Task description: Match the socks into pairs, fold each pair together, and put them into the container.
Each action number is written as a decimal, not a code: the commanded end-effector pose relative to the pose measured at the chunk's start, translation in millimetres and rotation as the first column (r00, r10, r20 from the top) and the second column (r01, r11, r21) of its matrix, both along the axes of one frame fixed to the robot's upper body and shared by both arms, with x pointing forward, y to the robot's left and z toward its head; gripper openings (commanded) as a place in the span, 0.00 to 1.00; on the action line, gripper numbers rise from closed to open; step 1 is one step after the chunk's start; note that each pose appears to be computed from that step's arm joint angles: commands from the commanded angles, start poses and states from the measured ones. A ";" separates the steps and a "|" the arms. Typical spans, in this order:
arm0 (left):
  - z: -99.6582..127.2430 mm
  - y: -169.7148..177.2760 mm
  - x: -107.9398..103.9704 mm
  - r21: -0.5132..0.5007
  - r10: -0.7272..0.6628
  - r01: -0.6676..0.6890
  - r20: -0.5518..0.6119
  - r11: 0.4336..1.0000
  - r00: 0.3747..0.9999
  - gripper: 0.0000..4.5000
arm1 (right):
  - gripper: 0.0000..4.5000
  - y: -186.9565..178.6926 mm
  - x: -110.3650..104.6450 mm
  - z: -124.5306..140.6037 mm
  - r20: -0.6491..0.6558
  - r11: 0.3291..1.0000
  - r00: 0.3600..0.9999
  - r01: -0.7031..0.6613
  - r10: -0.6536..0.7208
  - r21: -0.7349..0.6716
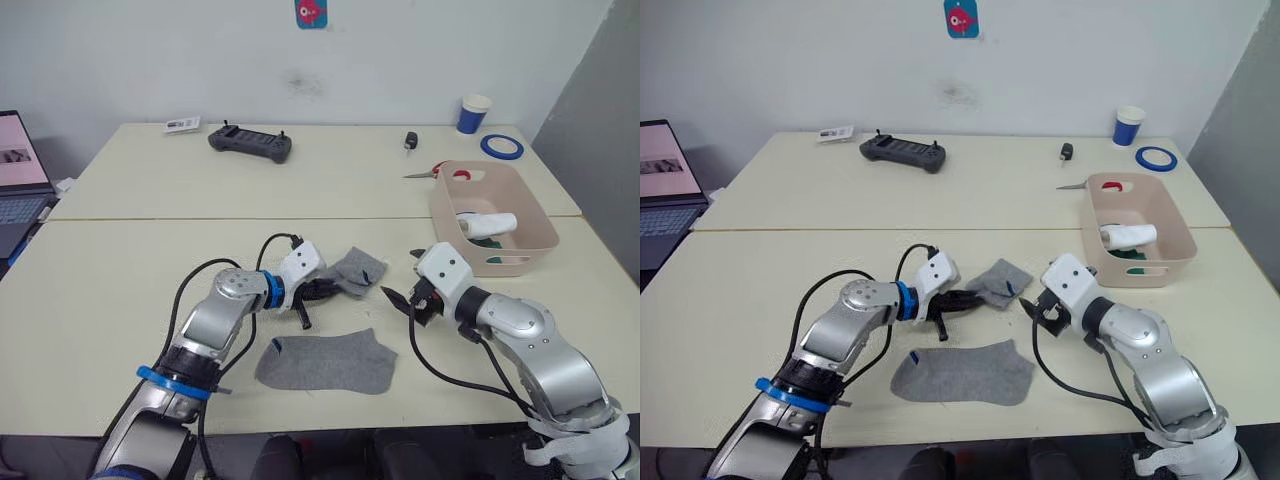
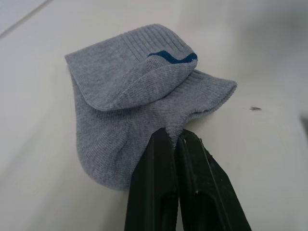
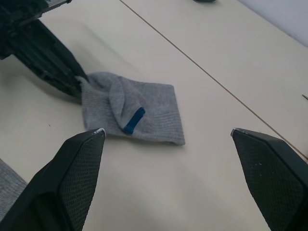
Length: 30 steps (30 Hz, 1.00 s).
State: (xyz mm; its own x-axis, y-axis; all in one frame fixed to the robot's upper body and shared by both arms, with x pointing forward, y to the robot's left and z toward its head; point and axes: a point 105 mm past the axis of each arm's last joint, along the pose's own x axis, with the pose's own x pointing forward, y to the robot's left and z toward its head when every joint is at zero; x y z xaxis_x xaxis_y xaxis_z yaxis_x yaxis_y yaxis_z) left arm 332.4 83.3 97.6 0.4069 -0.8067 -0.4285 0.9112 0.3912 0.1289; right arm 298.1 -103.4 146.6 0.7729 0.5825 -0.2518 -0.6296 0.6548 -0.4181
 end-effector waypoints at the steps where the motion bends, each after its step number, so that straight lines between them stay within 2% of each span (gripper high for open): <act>1: 14.3 -17.3 -10.8 -0.075 -0.040 0.038 -0.021 0.996 0.999 0.01 | 1.00 2.7 -3.9 13.1 0.052 1.000 0.998 -0.024 0.024 0.011; 8: 9.5 -25.2 -18.7 -0.070 -0.064 0.062 -0.037 0.996 0.997 0.01 | 1.00 2.7 -5.3 12.5 0.049 1.000 0.998 -0.026 0.026 0.009; 11: 10.9 -24.9 -15.3 -0.077 -0.039 0.038 -0.014 0.996 0.999 0.01 | 1.00 2.2 -5.9 12.0 0.048 1.000 0.999 -0.025 0.025 0.007; 16: 28.9 -22.2 -2.7 -0.186 0.058 -0.064 -0.034 0.980 0.998 0.01 | 1.00 1.0 -6.2 12.7 0.049 1.000 0.999 -0.023 0.022 0.008; 18: 47.1 -13.9 7.1 -0.267 0.122 -0.134 -0.063 0.954 0.991 0.01 | 1.00 0.2 -5.0 15.1 0.057 1.000 0.998 -0.021 0.020 0.011; 20: 71.5 0.3 16.3 -0.367 0.190 -0.216 -0.105 0.905 0.976 0.01 | 1.00 1.7 -5.2 19.2 0.068 0.999 0.997 -0.033 0.031 0.021; 22: 88.2 14.7 19.2 -0.424 0.230 -0.268 -0.139 0.865 0.963 0.01 | 1.00 5.4 -7.0 23.9 0.081 0.998 0.995 -0.057 0.054 0.034; 27: 113.3 54.4 16.7 -0.478 0.322 -0.374 -0.191 0.795 0.927 0.01 | 1.00 18.5 -14.2 37.6 0.104 0.986 0.986 -0.140 0.131 0.085; 30: 127.3 84.1 16.3 -0.472 0.416 -0.441 -0.164 0.763 0.895 0.01 | 1.00 24.3 -16.7 43.3 0.111 0.978 0.980 -0.177 0.165 0.111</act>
